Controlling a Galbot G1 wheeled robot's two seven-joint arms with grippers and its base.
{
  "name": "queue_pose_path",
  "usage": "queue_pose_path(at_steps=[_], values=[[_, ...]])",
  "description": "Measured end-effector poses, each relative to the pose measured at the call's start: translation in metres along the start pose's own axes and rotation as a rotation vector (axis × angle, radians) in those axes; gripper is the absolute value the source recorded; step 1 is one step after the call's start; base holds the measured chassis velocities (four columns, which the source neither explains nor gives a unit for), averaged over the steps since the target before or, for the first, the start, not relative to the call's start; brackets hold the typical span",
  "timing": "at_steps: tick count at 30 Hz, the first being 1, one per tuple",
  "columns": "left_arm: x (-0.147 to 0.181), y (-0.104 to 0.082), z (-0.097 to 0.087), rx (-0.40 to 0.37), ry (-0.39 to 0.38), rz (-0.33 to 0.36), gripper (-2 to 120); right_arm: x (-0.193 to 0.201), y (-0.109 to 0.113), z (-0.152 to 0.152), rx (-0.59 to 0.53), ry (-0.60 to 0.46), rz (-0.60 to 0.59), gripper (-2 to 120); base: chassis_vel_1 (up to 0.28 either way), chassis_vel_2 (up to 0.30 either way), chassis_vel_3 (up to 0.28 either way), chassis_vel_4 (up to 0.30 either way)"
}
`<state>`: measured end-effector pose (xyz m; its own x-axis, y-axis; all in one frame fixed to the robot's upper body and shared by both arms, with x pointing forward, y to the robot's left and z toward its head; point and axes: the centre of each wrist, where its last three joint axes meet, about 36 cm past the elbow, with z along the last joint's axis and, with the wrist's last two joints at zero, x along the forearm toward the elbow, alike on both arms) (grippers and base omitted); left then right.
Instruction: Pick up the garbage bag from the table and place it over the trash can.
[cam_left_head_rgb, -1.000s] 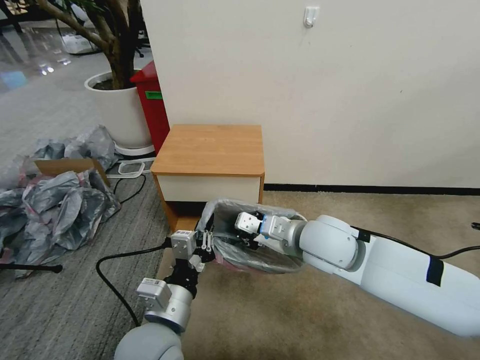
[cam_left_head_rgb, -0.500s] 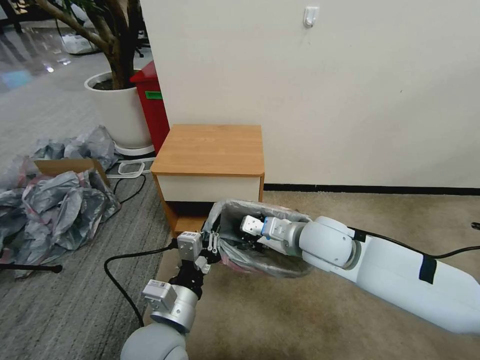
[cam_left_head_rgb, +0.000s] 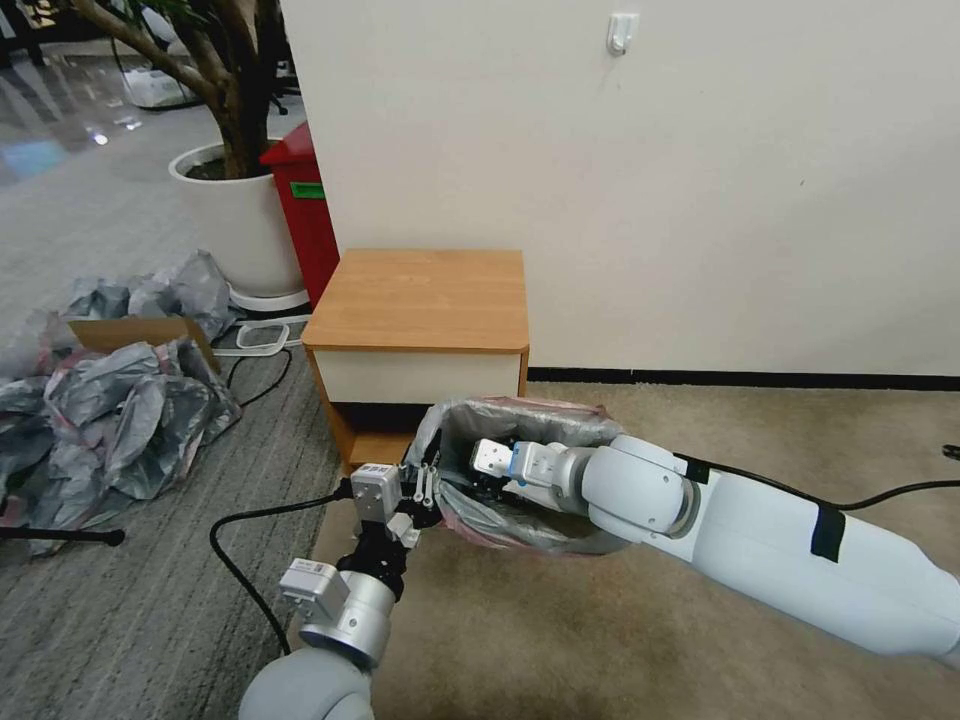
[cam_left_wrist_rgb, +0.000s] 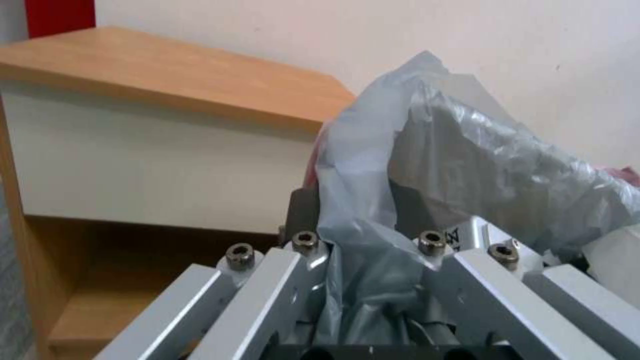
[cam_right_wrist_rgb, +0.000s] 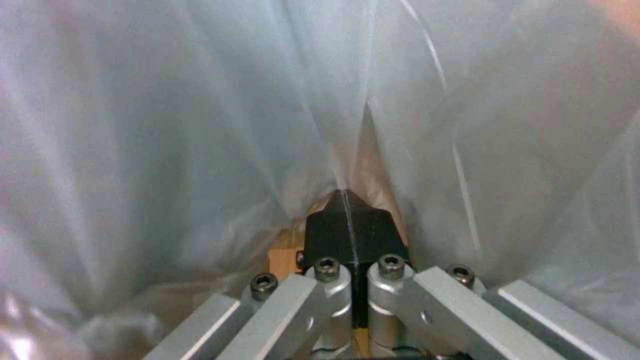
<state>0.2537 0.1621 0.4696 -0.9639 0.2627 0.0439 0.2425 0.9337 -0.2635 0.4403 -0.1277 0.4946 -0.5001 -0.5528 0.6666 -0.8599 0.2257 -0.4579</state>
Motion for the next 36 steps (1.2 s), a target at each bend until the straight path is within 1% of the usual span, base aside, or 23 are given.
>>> queue_pose_path(at_steps=[3, 15, 19, 21, 25, 32, 35, 36], values=[[0.000, -0.001, -0.002, 0.030, 0.019, -0.008, 10, -0.001, 0.002, 0.004, 0.002, 0.010, -0.001, 0, 0.000, 0.000, 0.000, 0.000], [-0.004, 0.001, -0.005, 0.070, 0.029, -0.030, 10, 0.000, 0.005, 0.008, 0.002, 0.021, -0.011, 0, 0.000, 0.000, 0.000, 0.000], [-0.006, 0.004, -0.006, 0.074, 0.029, -0.037, 10, 0.008, 0.007, -0.002, -0.004, -0.019, -0.008, 0, 0.000, 0.000, 0.000, 0.000], [-0.009, 0.007, -0.003, 0.082, 0.035, -0.046, 10, 0.018, 0.009, -0.009, -0.020, -0.055, -0.010, 0, 0.000, 0.000, 0.000, 0.000], [-0.014, 0.013, 0.003, 0.084, 0.046, -0.062, 10, 0.030, 0.007, -0.015, -0.052, -0.087, 0.002, 0, 0.000, 0.000, 0.000, 0.000], [-0.018, 0.016, 0.010, 0.115, 0.069, -0.073, 10, 0.048, 0.000, -0.018, -0.093, -0.124, 0.022, 0, 0.000, 0.000, 0.000, 0.000], [-0.021, 0.018, 0.015, 0.143, 0.079, -0.083, 10, 0.061, -0.001, -0.017, -0.138, -0.149, 0.023, 0, 0.000, 0.000, 0.000, 0.000], [-0.021, 0.018, 0.015, 0.143, 0.079, -0.083, 10, 0.061, -0.001, -0.017, -0.138, -0.149, 0.023, 0, 0.000, 0.000, 0.000, 0.000]])
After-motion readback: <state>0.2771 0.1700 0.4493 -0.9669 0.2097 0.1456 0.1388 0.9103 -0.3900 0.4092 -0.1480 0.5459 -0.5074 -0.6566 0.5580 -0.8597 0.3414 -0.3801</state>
